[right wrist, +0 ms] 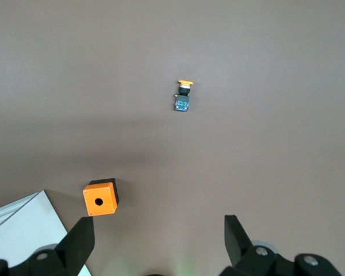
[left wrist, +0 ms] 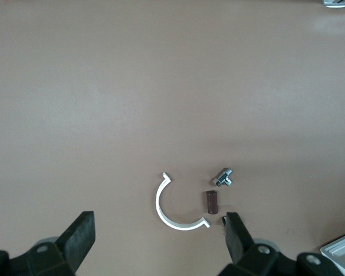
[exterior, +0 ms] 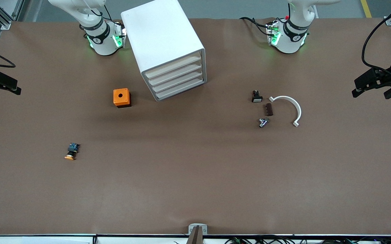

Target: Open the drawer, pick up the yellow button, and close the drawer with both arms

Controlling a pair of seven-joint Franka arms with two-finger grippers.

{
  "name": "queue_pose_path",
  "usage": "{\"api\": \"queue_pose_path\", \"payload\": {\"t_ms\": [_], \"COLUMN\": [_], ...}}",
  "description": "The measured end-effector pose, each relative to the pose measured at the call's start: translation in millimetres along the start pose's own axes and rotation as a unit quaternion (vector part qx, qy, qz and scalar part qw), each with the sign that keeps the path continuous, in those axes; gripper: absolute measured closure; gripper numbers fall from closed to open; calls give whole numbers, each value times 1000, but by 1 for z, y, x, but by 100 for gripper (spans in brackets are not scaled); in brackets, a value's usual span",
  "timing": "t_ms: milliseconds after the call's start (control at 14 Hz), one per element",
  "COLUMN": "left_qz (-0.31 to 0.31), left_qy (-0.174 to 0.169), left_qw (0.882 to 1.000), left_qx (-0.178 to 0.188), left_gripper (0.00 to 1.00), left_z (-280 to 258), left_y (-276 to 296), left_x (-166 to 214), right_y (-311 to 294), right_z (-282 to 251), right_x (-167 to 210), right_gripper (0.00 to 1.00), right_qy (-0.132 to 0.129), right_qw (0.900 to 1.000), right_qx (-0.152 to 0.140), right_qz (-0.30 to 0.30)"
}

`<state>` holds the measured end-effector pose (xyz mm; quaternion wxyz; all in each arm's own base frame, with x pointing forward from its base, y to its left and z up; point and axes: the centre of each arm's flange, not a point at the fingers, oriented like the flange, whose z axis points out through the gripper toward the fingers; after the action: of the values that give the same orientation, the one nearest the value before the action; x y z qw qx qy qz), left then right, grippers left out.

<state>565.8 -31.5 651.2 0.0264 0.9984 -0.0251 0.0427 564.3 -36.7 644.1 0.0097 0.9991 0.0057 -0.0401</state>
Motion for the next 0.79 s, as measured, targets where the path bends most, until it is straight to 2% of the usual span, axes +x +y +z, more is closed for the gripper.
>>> {"api": "queue_pose_path", "payload": {"t_ms": [786], "left_qz": [0], "left_qy": [0], "left_qw": [1000], "left_qx": [0], "left_gripper": [0], "left_z": [0], "left_y": [0], "left_x": [0], "right_y": [-1], "right_z": [2], "right_x": [-5], "right_gripper": [0], "right_qy": [-17], "right_qw": [1000], "right_qx": [11], "right_qz": [0]}}
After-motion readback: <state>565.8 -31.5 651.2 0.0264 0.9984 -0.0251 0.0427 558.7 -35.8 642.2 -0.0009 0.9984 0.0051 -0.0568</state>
